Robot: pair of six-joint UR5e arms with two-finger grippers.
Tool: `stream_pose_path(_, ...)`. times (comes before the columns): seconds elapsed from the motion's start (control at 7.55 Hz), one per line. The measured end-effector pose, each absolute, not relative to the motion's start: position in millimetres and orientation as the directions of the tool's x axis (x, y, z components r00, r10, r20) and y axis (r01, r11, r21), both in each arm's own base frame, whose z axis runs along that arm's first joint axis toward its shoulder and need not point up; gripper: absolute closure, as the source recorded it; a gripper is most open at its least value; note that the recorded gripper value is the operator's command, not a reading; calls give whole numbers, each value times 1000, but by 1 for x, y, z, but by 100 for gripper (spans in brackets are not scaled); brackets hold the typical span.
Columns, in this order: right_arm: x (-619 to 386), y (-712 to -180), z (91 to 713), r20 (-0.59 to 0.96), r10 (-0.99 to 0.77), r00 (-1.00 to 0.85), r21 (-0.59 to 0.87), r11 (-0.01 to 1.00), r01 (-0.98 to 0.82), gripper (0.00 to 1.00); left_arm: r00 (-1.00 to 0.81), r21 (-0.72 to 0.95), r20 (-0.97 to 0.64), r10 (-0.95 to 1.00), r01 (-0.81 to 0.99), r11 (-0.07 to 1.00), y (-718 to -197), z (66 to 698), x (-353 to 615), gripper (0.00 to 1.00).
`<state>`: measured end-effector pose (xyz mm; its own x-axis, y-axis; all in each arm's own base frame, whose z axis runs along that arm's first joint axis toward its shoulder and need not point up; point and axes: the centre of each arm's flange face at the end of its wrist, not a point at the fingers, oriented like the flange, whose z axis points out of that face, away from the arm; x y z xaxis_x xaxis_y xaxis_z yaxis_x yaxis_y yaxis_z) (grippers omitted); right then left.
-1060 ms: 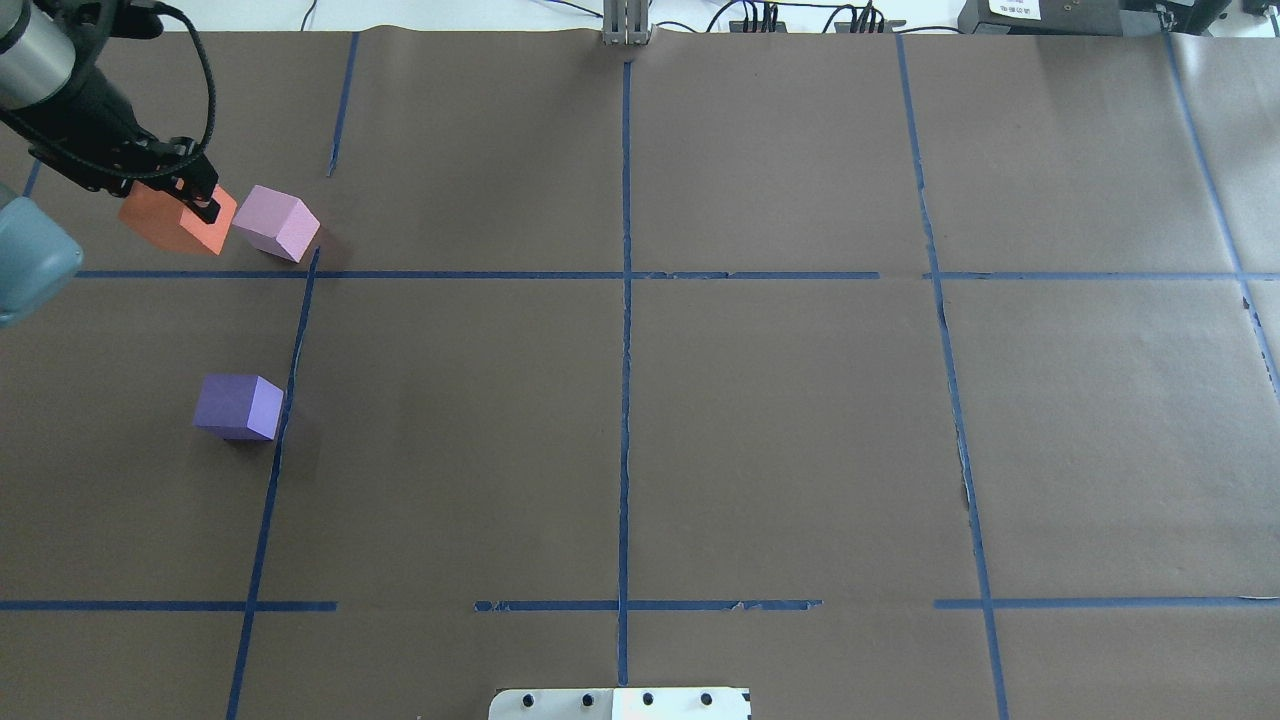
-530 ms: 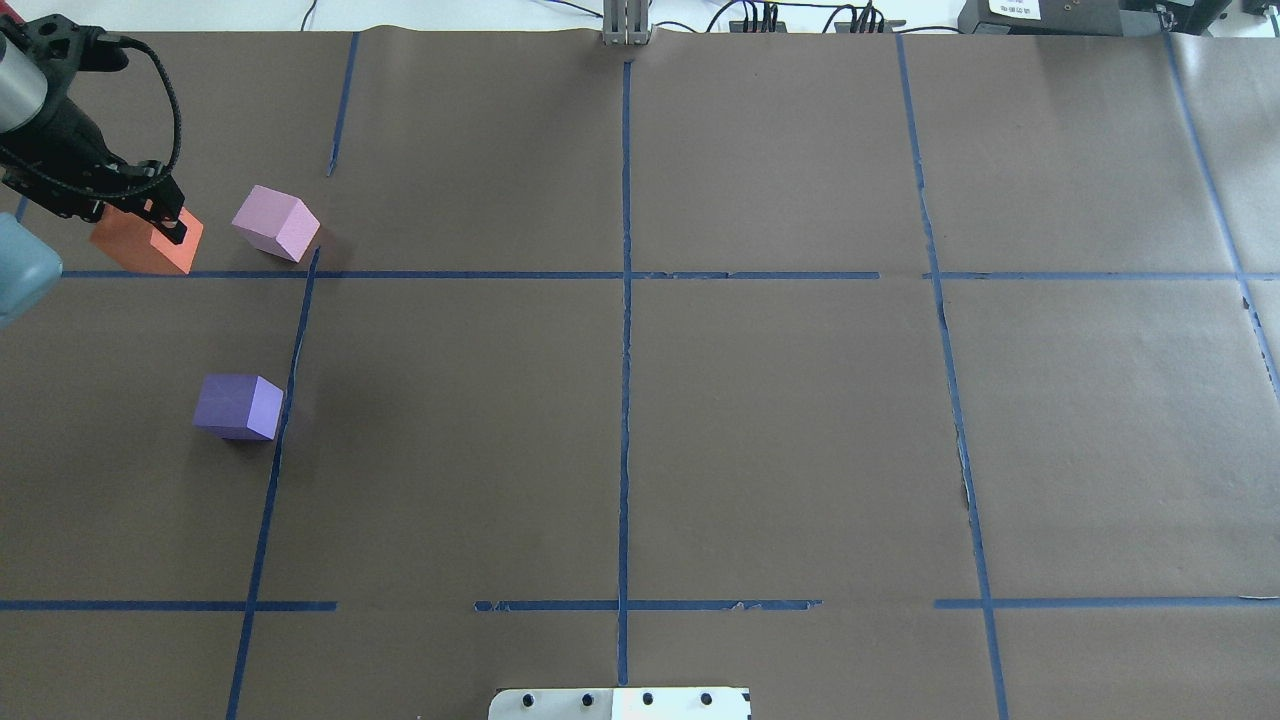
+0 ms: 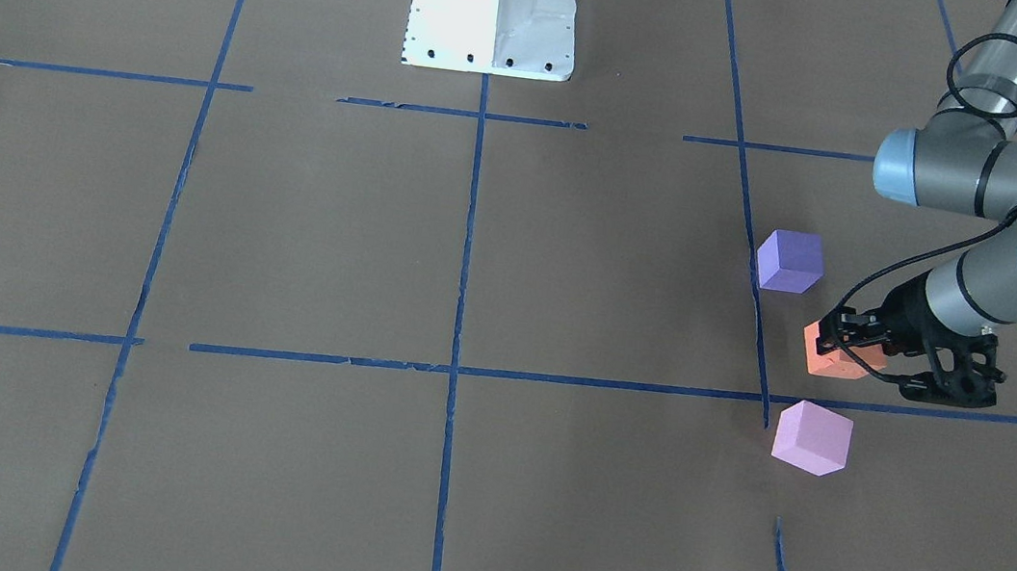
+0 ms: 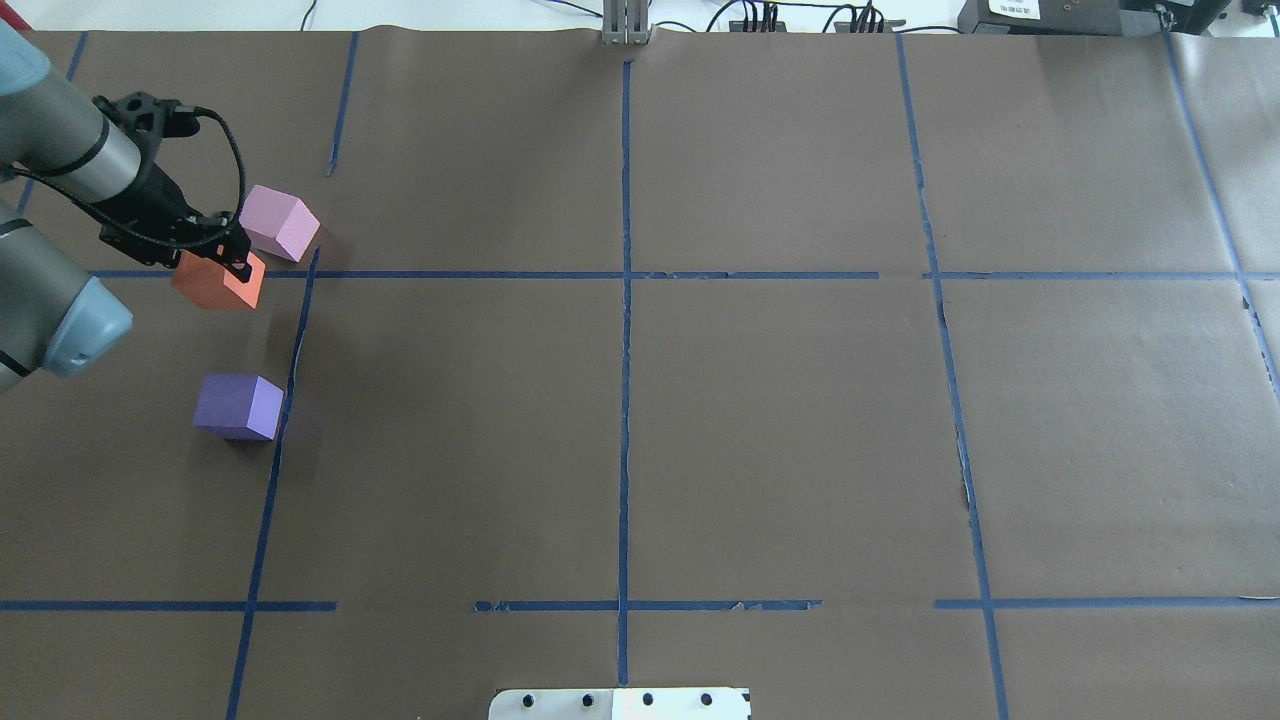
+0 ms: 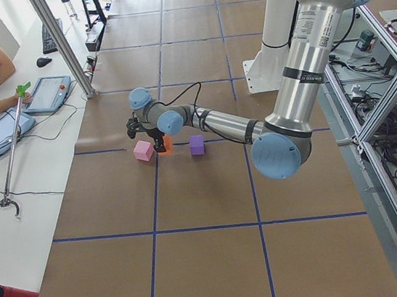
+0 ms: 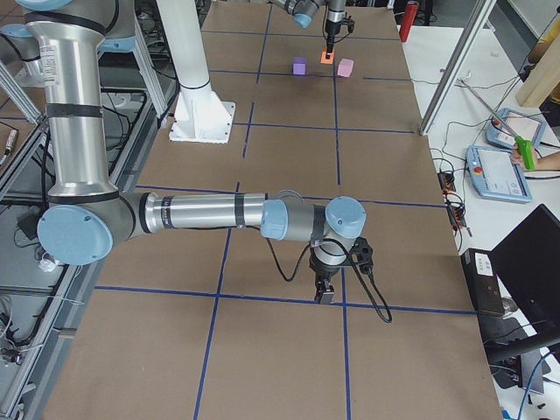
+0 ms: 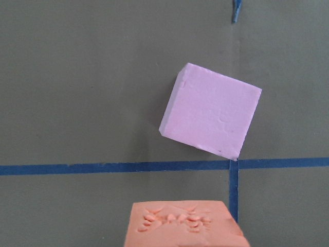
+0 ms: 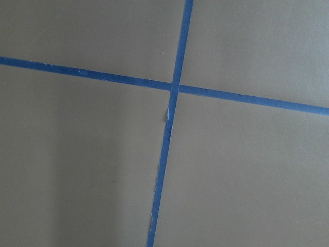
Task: Arrange blocks in a line
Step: 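Lower the orange cube between the pink and purple cubes and release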
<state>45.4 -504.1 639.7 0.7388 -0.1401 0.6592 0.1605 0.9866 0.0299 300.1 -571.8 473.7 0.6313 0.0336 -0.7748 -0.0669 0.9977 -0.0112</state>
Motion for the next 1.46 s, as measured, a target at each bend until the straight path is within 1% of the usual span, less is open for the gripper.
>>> stream_pose_path(0.27, 45, -504, 640, 659, -140, 739, 30, 987, 160, 0, 624, -17, -780, 41, -86, 996, -562, 484, 326, 100)
stream_pose_path(0.4, 45, -504, 640, 659, -140, 739, 30, 987, 160, 0, 624, -19, -780, 42, -90, 996, -560, 488, 331, 73)
stream_pose_path(0.53, 45, -504, 640, 659, -140, 739, 30, 987, 161, 0, 625, -20, -779, 42, -93, 995, -559, 490, 333, 26)
stream_pose_path(0.66, 45, -504, 640, 659, -140, 739, 30, 987, 161, 0, 623, -16, -781, 47, -96, 995, -559, 493, 335, 0)
stream_pose_path(1.06, 45, -504, 640, 659, -140, 739, 30, 987, 160, 0, 609, 6, -791, 65, -98, 995, -558, 492, 337, 0)
stream_pose_path(1.33, 45, -504, 640, 659, -140, 739, 30, 987, 160, 0, 596, 25, -800, 69, -82, 996, -562, 474, 326, 0)
stream_pose_path(1.46, 45, -504, 640, 659, -140, 739, 30, 987, 161, 0, 591, 39, -804, 65, -56, 998, -567, 458, 306, 0)
